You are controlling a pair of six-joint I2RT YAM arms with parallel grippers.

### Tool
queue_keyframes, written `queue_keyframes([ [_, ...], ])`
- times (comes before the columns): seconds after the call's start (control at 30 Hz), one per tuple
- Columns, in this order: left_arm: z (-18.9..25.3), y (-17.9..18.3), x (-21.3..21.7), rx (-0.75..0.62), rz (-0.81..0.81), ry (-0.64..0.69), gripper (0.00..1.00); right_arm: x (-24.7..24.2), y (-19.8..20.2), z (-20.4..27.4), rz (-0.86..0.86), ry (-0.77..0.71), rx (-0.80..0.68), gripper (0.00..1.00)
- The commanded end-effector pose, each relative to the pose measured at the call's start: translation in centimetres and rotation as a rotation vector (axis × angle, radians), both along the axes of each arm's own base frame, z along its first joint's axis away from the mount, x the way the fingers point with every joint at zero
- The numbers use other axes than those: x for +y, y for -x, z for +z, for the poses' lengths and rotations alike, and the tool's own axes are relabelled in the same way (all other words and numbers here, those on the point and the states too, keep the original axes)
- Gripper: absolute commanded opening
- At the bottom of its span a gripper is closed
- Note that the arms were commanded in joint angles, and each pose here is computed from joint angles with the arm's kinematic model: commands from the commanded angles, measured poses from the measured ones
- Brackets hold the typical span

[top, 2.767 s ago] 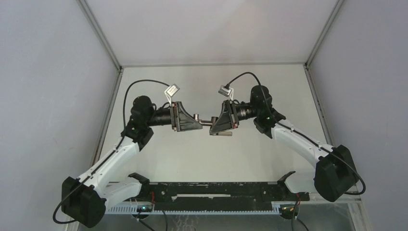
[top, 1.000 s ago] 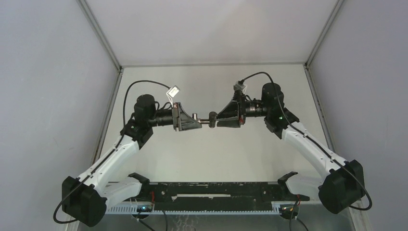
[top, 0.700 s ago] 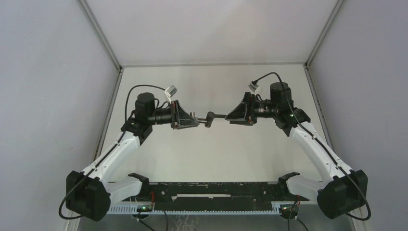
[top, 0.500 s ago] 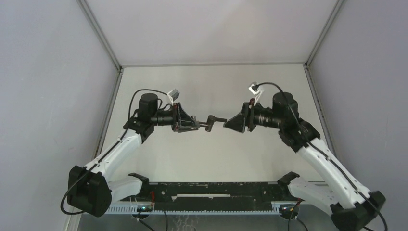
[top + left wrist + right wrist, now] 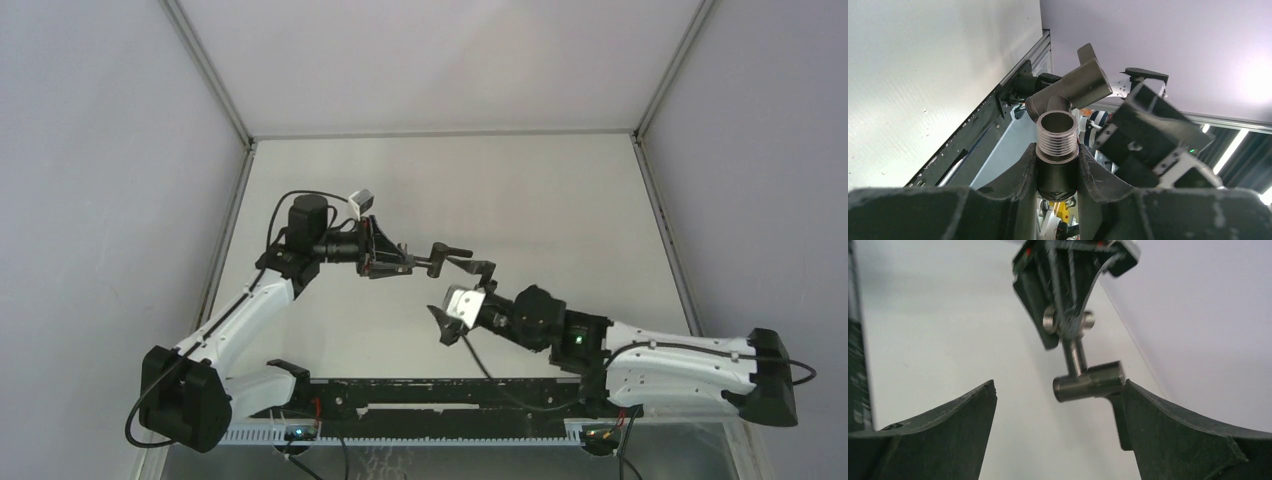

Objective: Install the water faucets

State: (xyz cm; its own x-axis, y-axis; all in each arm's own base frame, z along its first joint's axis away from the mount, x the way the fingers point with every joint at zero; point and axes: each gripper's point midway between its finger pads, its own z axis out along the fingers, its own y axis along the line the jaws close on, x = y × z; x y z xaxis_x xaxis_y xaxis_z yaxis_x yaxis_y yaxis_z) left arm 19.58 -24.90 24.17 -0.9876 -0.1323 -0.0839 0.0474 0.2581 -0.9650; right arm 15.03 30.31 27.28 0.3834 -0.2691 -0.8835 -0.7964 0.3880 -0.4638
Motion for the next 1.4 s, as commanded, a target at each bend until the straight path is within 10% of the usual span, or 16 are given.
queue_keyframes([
  [0.0, 5.0, 0.3, 0.0, -0.126, -0.025, 0.071, 0.0, -1.1, -2.9, 1.7, -0.198, 0.08, -0.333, 0.99],
  [0.3, 4.7, 0.3, 0.0, -0.133, -0.024, 0.064, 0.0, 0.0, -3.4, -0.4, -0.259, 0.148, -0.484, 0.98],
  [0.9, 4.9, 0.9, 0.1, -0.141, -0.043, 0.072, 0.0, 1.9, -5.7, -3.9, -0.215, 0.153, -0.326, 0.87],
  [1.37, 4.8, 1.1, 0.1, -0.154, -0.055, 0.073, 0.0, 3.0, -4.8, -2.1, -0.127, 0.051, -0.235, 0.48],
])
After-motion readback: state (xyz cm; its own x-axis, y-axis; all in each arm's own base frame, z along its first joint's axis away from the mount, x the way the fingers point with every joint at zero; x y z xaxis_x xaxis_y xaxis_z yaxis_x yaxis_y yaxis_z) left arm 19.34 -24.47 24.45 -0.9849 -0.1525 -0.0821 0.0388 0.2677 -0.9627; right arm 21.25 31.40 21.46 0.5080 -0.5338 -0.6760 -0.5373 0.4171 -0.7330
